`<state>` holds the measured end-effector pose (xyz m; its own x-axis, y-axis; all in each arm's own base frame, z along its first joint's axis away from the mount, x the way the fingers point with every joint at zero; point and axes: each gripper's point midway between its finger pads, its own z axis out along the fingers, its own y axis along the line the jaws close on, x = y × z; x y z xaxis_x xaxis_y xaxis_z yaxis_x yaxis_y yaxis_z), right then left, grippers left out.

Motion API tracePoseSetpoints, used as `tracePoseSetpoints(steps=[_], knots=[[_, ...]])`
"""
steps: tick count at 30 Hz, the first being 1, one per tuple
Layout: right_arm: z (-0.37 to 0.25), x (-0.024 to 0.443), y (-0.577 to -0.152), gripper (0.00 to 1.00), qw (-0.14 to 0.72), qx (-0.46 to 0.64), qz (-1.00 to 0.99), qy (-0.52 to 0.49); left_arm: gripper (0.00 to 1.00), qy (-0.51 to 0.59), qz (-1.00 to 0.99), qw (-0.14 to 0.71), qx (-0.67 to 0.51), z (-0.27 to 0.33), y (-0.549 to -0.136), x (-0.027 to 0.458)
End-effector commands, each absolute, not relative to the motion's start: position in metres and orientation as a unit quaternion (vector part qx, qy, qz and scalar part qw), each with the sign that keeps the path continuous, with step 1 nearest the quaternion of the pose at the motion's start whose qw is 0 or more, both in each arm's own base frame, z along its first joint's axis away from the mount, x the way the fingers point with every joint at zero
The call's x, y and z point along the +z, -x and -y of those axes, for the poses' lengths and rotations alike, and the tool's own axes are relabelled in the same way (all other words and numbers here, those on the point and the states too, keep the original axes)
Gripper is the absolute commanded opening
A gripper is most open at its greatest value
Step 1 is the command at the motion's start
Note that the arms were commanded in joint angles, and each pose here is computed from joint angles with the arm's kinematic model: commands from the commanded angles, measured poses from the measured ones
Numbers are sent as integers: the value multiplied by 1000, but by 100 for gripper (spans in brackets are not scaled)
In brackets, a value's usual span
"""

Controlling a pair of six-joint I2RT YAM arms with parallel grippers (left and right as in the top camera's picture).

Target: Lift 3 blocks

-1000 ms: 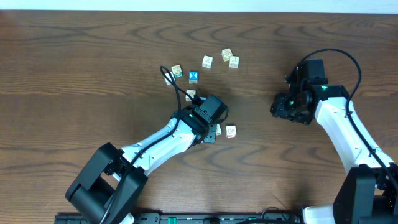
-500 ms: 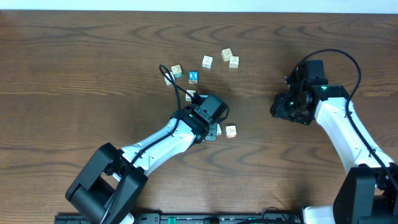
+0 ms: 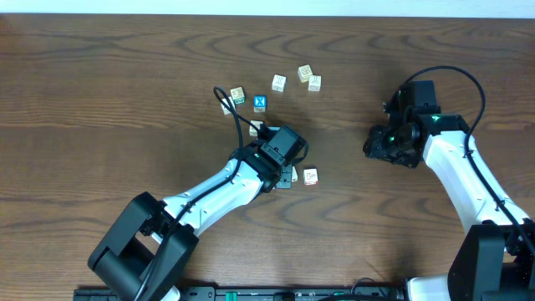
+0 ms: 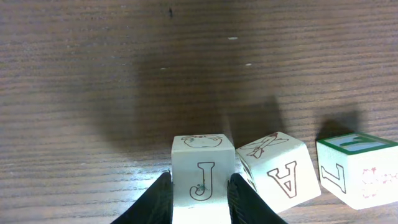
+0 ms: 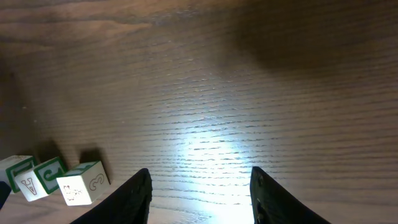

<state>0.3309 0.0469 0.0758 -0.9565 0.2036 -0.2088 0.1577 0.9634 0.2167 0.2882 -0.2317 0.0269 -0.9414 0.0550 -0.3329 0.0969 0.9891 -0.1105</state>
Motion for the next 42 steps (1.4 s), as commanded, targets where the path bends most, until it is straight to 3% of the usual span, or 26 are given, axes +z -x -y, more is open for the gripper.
tracePoseSetpoints(steps=[1,21,23,27,35,42], knots=[[-44,73,-329,48,113,95,-985,-88,30,-27,-982,174,-64,232,-292,36],[-44,73,-329,49,114,95,-985,-88,28,-44,-984,163,-65,241,-279,34],[-44,73,-329,49,113,94,-985,-88,36,-44,-983,164,-65,240,-280,34],[-43,73,-329,49,114,91,-985,-89,42,-43,-983,167,-60,239,-281,35],[-42,73,-329,50,114,89,-985,-89,44,-38,-980,187,-54,235,-287,44],[-42,62,-324,50,111,87,-986,-90,51,-20,-955,286,-69,225,-303,112]])
